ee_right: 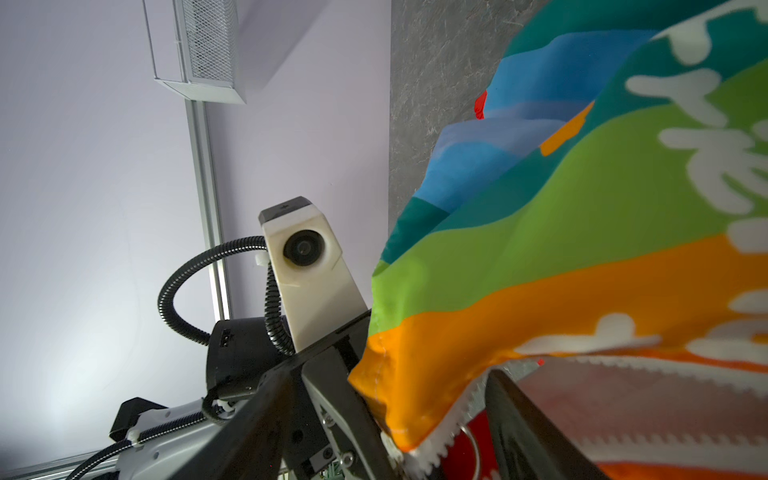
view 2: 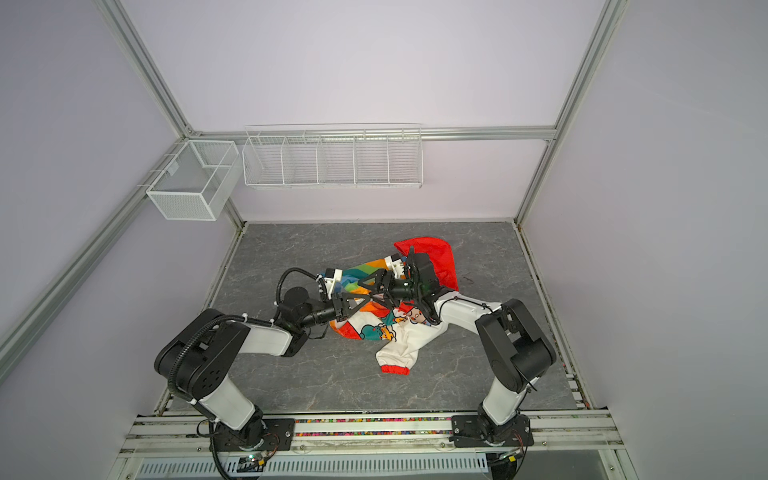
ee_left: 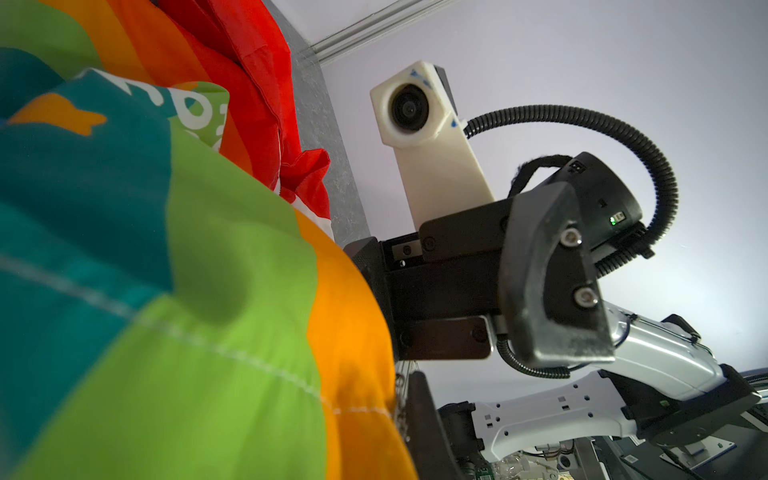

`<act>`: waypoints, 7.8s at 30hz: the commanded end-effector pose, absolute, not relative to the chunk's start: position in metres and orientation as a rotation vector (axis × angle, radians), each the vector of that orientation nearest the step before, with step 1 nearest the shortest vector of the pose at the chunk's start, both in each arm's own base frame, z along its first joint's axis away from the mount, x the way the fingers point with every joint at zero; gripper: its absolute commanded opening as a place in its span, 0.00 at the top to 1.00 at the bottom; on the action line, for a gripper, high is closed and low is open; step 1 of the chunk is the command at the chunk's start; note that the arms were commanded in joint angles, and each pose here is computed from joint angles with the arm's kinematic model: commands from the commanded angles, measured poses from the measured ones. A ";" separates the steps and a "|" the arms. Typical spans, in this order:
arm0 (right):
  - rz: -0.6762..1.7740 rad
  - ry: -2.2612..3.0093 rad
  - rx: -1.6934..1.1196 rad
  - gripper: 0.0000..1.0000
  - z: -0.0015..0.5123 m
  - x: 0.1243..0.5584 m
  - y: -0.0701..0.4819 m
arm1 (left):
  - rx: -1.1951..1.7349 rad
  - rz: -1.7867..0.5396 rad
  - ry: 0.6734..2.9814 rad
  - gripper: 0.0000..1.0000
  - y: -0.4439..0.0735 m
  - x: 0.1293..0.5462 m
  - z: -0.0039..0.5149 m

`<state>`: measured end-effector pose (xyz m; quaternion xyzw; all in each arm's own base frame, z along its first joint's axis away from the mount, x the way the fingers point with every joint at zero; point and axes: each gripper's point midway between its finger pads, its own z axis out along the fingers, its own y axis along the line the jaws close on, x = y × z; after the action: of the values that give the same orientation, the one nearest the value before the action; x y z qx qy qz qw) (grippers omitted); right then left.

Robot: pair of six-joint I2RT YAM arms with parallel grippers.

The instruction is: Zip up the jacket

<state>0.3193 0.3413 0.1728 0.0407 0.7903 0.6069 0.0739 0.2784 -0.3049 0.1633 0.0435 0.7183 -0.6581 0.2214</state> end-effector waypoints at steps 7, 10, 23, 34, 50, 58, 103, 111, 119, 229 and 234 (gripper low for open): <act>1.953 2.329 0.135 0.34 0.177 0.303 0.342 | 0.175 -1.823 1.931 0.94 -0.306 0.277 0.180; 1.952 2.332 0.142 0.36 0.177 0.298 0.338 | 0.177 -1.815 1.936 0.92 -0.306 0.277 0.182; 2.009 2.261 0.142 0.52 0.193 0.293 0.335 | 0.193 -1.785 1.949 0.90 -0.305 0.276 0.183; 2.075 2.200 0.164 0.61 0.201 0.288 0.332 | 0.188 -1.780 1.952 0.90 -0.304 0.277 0.183; 2.002 2.227 0.173 0.65 0.202 0.283 0.320 | 0.188 -1.781 1.959 0.92 -0.304 0.276 0.181; 1.997 2.230 0.164 0.66 0.204 0.283 0.320 | 0.189 -1.784 1.957 0.94 -0.304 0.276 0.182; 1.923 2.314 0.197 0.93 0.179 0.284 0.320 | 0.054 -1.804 1.922 0.52 -0.295 0.291 0.188; 1.911 2.336 0.182 0.93 0.175 0.280 0.322 | 0.022 -1.788 1.945 0.68 -0.294 0.298 0.183; 1.890 2.346 0.199 0.93 0.171 0.281 0.322 | 0.005 -1.781 1.955 1.00 -0.294 0.299 0.179; 2.100 2.092 0.274 0.39 0.189 0.293 0.334 | -0.017 -1.837 1.898 1.00 -0.292 0.295 0.201; 2.089 2.096 0.292 0.45 0.186 0.292 0.330 | -0.018 -1.837 1.898 1.00 -0.292 0.295 0.201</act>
<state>0.2952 0.3346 0.1741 0.0894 0.7140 0.6893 0.0843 0.2919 -0.2884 0.1879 -0.0219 0.7099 -0.6634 0.2353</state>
